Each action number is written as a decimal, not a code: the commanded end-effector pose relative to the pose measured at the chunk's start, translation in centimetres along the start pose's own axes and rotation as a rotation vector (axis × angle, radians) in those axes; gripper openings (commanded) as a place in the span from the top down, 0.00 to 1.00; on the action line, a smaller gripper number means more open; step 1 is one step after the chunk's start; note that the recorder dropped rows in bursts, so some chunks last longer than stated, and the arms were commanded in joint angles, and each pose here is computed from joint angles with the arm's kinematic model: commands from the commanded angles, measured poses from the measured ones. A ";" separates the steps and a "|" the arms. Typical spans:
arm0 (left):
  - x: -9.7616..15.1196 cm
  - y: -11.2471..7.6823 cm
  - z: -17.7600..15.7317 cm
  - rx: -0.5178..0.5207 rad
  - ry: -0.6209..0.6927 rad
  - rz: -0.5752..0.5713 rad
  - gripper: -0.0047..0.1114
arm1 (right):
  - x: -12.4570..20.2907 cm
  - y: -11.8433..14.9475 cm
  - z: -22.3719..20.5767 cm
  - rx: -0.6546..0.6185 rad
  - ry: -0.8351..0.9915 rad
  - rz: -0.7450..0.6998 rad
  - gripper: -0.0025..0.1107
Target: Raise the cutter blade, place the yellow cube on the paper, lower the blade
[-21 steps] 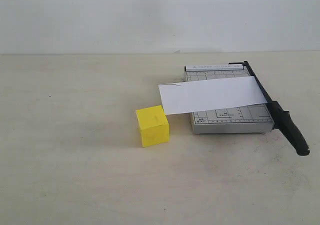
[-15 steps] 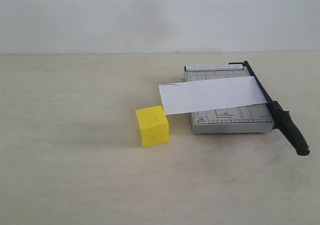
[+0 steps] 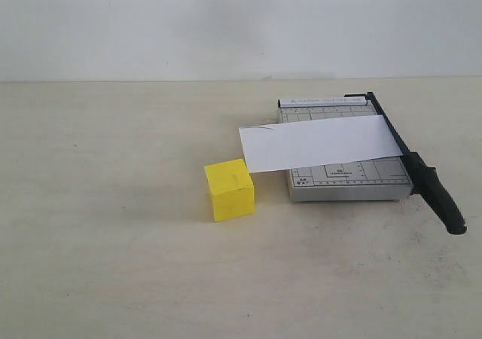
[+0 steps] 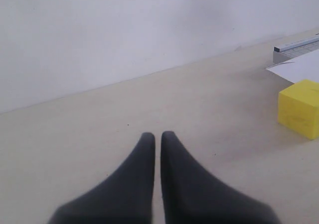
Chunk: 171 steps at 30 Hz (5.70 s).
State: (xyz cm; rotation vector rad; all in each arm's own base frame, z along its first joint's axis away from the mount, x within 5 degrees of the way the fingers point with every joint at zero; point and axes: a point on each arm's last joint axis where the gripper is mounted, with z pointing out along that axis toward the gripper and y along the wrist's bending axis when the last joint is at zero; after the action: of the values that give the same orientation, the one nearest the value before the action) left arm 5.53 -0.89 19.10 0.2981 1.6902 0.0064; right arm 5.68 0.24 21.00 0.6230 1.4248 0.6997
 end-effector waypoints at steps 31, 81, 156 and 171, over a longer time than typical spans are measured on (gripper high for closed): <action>-0.3 0.1 -0.1 -0.005 -0.024 -0.002 0.92 | 2.9 -3.9 17.7 0.361 0.759 -0.731 0.51; -0.3 0.1 -0.1 -0.005 -0.024 -0.002 0.92 | -3.2 3.0 16.0 0.197 0.407 -0.762 0.98; -14.1 -5.6 17.3 0.276 -0.213 -0.109 0.92 | 0.0 -0.7 7.9 0.254 0.481 -0.806 0.98; -9.3 -24.3 27.2 0.610 0.006 0.124 0.92 | 1.1 -1.5 7.3 0.324 0.625 -0.669 0.98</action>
State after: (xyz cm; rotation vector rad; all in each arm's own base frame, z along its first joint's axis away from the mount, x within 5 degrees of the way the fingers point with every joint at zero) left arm 27.26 -28.39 20.72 0.7698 1.6225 -0.4461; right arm 13.02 0.42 19.49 0.1221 2.2210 0.1218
